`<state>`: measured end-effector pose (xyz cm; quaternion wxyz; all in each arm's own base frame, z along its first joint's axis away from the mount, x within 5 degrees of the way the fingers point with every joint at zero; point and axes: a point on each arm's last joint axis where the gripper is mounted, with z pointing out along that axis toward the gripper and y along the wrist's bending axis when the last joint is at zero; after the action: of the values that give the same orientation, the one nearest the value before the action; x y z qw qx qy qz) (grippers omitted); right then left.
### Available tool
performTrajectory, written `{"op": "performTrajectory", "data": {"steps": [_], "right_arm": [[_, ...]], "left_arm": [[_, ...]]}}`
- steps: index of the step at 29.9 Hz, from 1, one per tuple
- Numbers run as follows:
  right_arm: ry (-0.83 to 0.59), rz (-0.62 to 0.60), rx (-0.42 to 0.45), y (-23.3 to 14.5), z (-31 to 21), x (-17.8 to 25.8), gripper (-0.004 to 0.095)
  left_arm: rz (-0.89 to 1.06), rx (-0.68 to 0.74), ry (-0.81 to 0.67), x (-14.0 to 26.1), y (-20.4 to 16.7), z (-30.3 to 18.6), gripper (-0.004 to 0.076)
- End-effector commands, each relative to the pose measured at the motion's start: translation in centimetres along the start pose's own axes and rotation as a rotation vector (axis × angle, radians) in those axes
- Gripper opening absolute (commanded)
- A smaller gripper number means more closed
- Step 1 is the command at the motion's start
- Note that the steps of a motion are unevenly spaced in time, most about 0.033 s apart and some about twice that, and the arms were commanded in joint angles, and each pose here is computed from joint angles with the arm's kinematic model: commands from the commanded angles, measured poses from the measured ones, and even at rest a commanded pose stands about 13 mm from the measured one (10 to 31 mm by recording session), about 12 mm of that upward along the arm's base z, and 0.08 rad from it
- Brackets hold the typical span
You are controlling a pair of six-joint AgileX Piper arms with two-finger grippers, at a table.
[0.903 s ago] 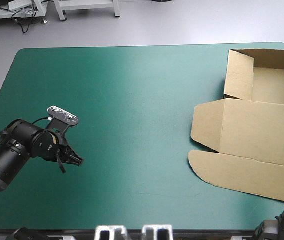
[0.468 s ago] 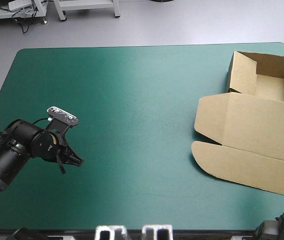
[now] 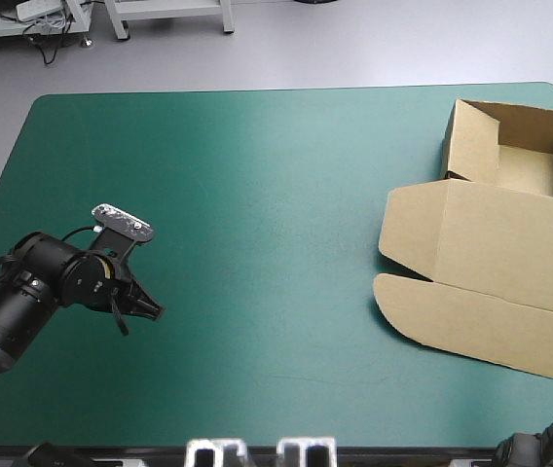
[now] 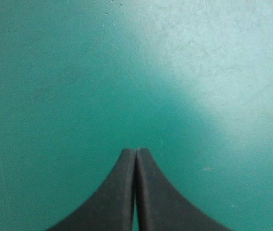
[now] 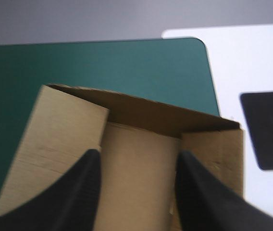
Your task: Fold the box
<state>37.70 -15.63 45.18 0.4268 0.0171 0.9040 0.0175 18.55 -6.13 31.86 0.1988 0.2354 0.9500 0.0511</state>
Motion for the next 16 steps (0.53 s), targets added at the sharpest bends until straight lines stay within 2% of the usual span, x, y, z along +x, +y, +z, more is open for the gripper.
{"op": "performTrajectory", "data": {"steps": [1, 2, 10, 13, 16], "right_arm": [[-0.142, -0.086, -0.089, 4.9, -4.9, -2.0, 0.0047], [-0.152, -0.109, -0.113, 6.2, -5.2, -2.3, -0.0016], [-0.190, -0.302, -0.361, 18.4, -7.4, -2.6, -0.0018], [-0.178, -0.407, -0.373, 22.3, -7.9, -1.9, -0.0019], [-0.168, -0.469, -0.319, 25.0, -8.8, -1.2, -0.0018]], "left_arm": [[-0.014, -0.018, -0.101, -0.7, 0.3, -1.3, -0.0009], [-0.014, -0.018, -0.108, -0.7, 0.3, -1.3, -0.0009], [-0.019, -0.009, -0.157, -1.2, 0.2, -1.4, -0.0009], [-0.026, 0.003, -0.169, -1.3, 0.1, -1.4, -0.0009], [-0.036, 0.023, -0.172, -1.3, 0.0, -1.4, -0.0009]]}}
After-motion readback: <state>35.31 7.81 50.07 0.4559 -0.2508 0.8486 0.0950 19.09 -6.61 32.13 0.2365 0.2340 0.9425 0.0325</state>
